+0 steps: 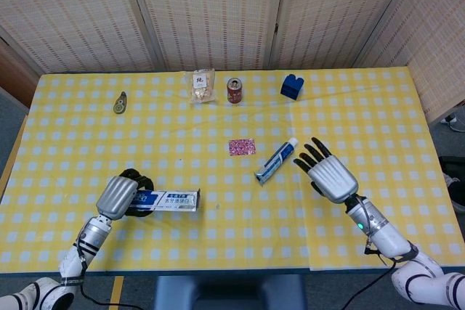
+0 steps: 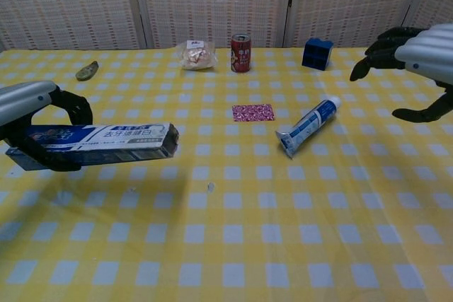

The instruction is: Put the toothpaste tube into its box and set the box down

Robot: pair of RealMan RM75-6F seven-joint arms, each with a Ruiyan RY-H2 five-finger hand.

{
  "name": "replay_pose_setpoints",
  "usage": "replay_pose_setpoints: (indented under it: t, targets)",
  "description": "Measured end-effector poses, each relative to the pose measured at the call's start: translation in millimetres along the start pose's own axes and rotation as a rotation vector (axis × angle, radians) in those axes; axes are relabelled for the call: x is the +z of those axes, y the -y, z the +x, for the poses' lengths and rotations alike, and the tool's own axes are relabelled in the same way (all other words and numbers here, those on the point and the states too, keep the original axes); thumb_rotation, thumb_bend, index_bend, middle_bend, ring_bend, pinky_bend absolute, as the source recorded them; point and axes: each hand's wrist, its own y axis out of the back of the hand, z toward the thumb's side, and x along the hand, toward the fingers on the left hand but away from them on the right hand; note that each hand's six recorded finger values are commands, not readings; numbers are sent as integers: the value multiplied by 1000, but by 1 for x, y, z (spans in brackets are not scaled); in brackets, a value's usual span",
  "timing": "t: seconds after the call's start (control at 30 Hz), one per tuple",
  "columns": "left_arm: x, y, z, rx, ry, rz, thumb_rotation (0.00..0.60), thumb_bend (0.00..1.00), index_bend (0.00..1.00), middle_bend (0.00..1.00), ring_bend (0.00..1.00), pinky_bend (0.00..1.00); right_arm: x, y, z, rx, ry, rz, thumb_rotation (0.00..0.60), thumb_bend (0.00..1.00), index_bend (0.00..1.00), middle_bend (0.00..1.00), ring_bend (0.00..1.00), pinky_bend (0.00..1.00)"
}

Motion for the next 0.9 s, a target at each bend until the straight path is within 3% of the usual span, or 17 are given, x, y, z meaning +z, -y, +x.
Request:
replay_pose_setpoints:
  t: [0.17,0.4,0.9]
  targets:
    - [-3,-11,0,29,-8,-23,600,141,532,584,413,279,32,15,-31,15,-47,69,600,387,274,283,142,0]
    - [-10,-18,-5,42,-23,-38,600,142,534,584,414,278,56,27,-56,8,-55,87,600,386,275,283,149,0]
    - [-21,-27,-9,58,-36,-55,600,147,538,584,414,276,58,47,-95,41,-3,104,600,386,281,303,173,0]
